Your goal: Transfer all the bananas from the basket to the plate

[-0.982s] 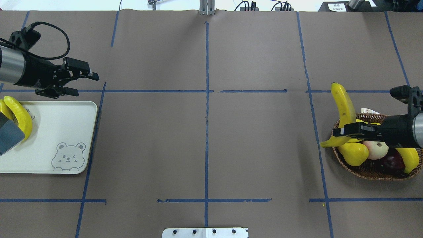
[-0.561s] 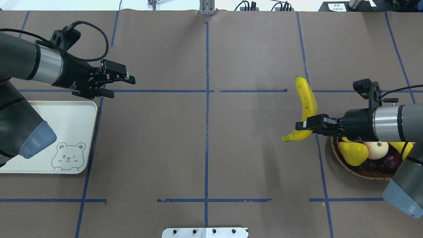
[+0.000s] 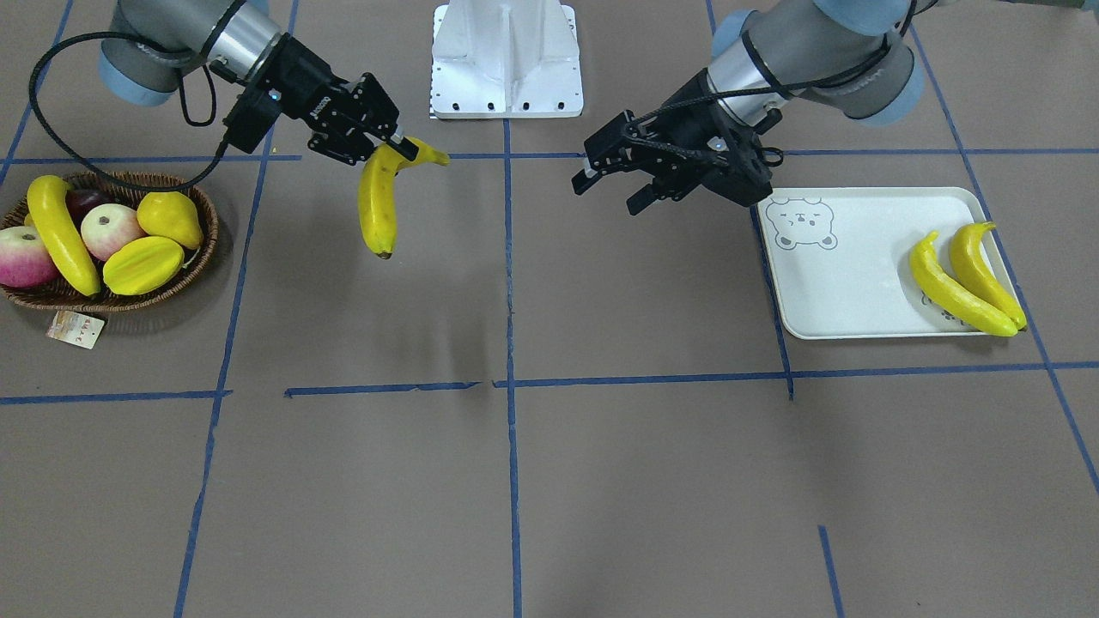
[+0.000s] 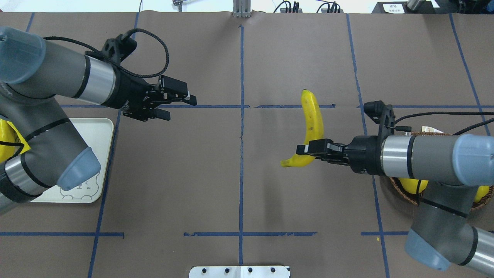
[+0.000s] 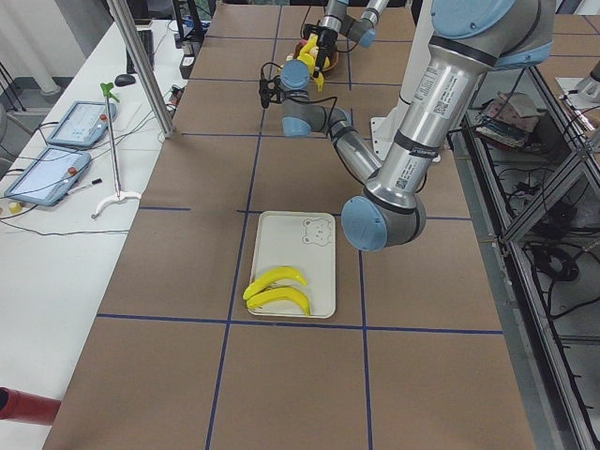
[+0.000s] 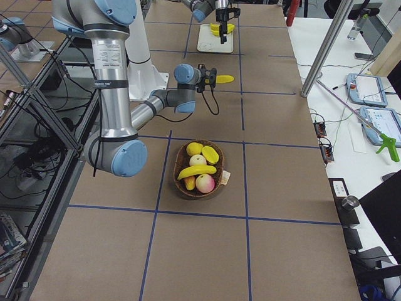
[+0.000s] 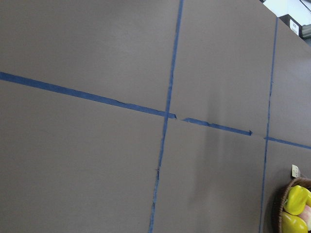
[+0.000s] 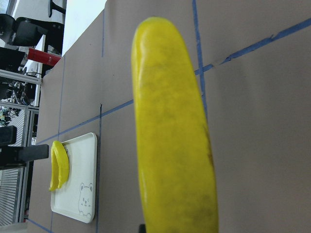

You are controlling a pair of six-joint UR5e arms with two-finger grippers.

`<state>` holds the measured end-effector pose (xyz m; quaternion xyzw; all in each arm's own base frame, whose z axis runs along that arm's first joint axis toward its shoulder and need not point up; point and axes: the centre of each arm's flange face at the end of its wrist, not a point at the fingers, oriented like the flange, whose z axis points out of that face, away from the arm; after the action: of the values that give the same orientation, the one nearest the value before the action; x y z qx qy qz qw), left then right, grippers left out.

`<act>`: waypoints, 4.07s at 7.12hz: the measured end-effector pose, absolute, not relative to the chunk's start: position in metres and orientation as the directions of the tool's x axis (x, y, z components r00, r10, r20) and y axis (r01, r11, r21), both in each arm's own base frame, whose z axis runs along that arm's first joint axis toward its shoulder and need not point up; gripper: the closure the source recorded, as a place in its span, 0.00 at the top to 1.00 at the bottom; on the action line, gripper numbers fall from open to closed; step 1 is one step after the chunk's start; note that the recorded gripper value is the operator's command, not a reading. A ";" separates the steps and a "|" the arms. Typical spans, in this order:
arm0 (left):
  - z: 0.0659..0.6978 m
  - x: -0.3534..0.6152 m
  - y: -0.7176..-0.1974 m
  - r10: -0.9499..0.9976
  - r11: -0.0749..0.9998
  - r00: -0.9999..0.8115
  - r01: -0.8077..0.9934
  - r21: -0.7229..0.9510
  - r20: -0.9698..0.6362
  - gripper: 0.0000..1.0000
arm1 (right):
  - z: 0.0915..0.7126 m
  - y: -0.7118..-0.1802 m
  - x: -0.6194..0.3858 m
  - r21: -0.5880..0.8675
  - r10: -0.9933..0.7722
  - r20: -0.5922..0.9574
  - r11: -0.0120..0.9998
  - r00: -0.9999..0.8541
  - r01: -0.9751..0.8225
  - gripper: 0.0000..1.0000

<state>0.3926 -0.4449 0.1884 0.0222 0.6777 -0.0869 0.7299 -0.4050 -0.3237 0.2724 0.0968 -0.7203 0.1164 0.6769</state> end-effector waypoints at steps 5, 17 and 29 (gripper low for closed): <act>0.145 0.459 -0.436 -0.109 0.981 0.077 0.167 -0.096 -0.991 0.96 | 0.210 -0.319 -0.497 -0.046 0.023 0.997 0.952 -0.078 -0.304 0.05; 0.149 0.478 -0.435 -0.137 0.972 0.115 0.207 -0.111 -0.984 0.00 | 0.200 -0.313 -0.504 -0.035 0.016 0.998 0.945 -0.062 -0.324 1.00; 0.284 0.363 -0.467 -0.567 0.810 0.567 0.517 -0.278 -0.598 0.00 | 0.207 -0.342 -0.380 0.050 0.052 0.853 0.982 0.519 -0.182 1.00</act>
<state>0.3627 -0.4667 0.2841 -0.0356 0.3504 -0.3063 0.8844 -0.3798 -0.3421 0.2075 0.0665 -0.4858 0.0673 0.8690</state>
